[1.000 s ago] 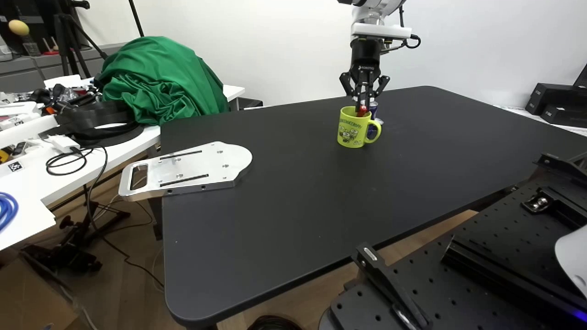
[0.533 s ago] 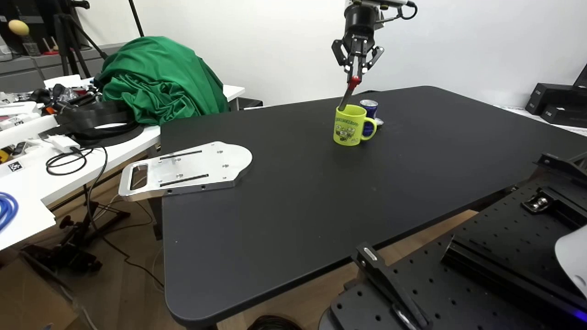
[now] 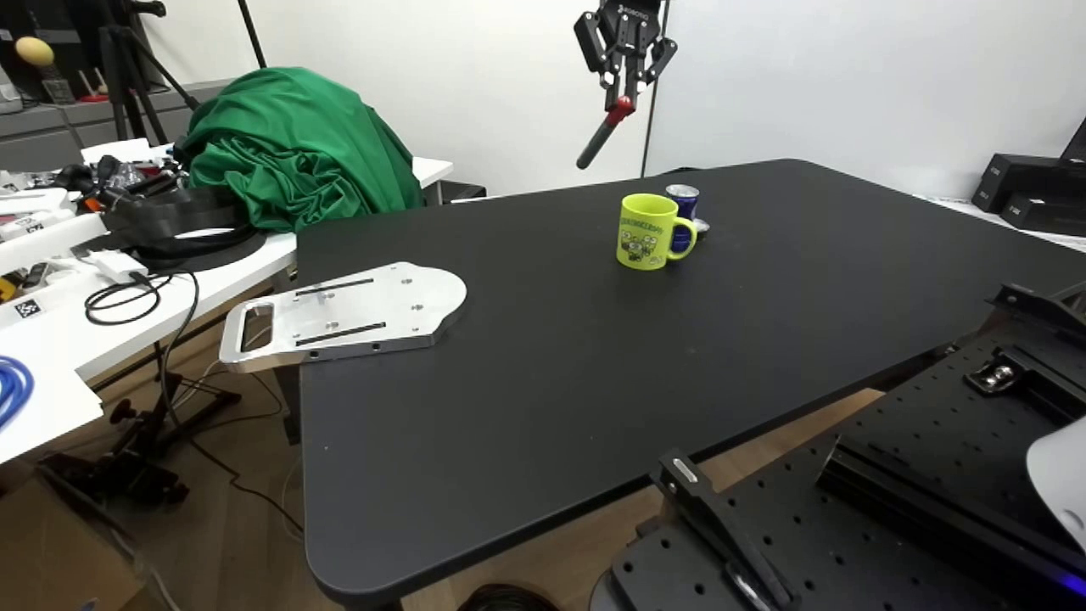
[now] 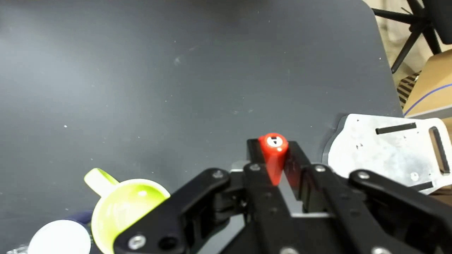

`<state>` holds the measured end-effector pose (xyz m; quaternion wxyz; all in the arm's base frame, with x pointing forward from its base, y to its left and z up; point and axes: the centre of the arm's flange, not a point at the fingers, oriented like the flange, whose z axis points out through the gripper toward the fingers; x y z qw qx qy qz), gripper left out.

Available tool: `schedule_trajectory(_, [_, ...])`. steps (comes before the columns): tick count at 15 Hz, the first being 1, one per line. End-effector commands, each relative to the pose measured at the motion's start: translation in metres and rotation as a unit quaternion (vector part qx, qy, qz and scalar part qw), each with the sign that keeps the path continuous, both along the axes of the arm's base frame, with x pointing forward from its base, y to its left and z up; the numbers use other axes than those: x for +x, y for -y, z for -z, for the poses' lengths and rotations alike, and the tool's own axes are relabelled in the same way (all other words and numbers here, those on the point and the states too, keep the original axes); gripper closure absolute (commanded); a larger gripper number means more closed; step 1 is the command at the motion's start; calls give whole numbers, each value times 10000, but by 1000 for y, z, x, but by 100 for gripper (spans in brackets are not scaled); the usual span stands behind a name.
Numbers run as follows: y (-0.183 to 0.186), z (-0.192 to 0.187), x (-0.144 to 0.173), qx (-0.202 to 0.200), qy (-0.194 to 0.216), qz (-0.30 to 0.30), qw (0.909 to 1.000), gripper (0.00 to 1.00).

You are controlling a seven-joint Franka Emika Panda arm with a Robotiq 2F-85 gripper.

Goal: Take the marker out of the green mug and put it on the table

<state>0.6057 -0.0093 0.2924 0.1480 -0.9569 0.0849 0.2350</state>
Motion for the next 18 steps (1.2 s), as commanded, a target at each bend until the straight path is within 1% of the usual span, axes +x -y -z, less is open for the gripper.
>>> schedule_trajectory(1, [-42,23,-50,14,745,-487,9960,95])
schedule_trajectory(4, [-68,58,-71,-113,1458,-575,9876,95])
schedule_trajectory(5, [-73,72,-77,-206,1697,-568,9836,95])
schedule_trajectory(7, [-77,97,-86,-361,2039,-559,9767,95])
schedule_trajectory(11, [-77,146,-114,-582,2358,-527,9686,95])
schedule_trajectory(14, [-77,179,-134,-734,2350,-629,9672,95])
schedule_trajectory(15, [-77,186,-138,-765,2317,-645,9676,54])
schedule_trajectory(16, [-78,191,-141,-770,2296,-647,9681,53])
schedule_trajectory(18, [-81,188,-139,-755,2243,-627,9696,40])
